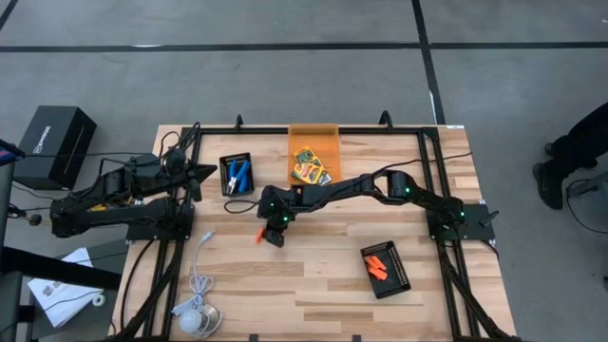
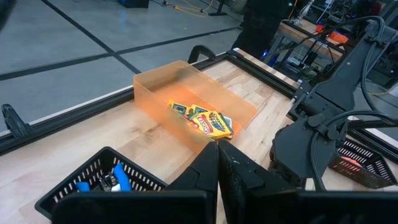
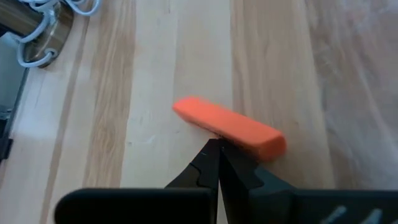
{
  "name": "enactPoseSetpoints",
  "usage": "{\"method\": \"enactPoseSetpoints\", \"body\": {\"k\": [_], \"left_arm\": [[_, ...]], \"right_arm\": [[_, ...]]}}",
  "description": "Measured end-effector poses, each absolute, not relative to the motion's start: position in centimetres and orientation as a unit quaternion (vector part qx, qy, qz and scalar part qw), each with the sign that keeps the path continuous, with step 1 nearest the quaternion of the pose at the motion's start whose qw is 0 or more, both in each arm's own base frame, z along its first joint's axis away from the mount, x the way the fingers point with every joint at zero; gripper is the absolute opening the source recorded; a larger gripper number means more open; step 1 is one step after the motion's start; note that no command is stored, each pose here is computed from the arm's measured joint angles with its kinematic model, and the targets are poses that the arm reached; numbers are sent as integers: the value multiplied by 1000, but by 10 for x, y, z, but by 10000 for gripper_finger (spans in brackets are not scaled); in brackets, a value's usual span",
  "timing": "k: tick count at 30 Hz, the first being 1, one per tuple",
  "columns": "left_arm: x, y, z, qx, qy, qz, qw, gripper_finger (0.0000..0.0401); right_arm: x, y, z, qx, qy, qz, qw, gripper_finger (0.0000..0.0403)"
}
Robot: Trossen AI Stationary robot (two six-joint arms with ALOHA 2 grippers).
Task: Pick & Place School Supplies
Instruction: Put the orange eraser into the bottom black bin
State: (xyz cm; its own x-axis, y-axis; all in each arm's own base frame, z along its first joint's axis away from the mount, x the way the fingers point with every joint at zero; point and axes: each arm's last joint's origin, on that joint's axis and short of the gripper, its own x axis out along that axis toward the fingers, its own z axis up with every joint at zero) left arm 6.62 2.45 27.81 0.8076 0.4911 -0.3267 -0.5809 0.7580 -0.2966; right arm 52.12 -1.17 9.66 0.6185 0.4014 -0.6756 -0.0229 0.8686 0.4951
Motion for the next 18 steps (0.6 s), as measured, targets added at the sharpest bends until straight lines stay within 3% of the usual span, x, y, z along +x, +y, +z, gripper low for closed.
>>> {"method": "enactPoseSetpoints", "body": {"k": [18], "left_arm": [[66,25,278,-194,115,290,930,0]], "right_arm": [[515,-19,90,229,442,110,860,0]]}}
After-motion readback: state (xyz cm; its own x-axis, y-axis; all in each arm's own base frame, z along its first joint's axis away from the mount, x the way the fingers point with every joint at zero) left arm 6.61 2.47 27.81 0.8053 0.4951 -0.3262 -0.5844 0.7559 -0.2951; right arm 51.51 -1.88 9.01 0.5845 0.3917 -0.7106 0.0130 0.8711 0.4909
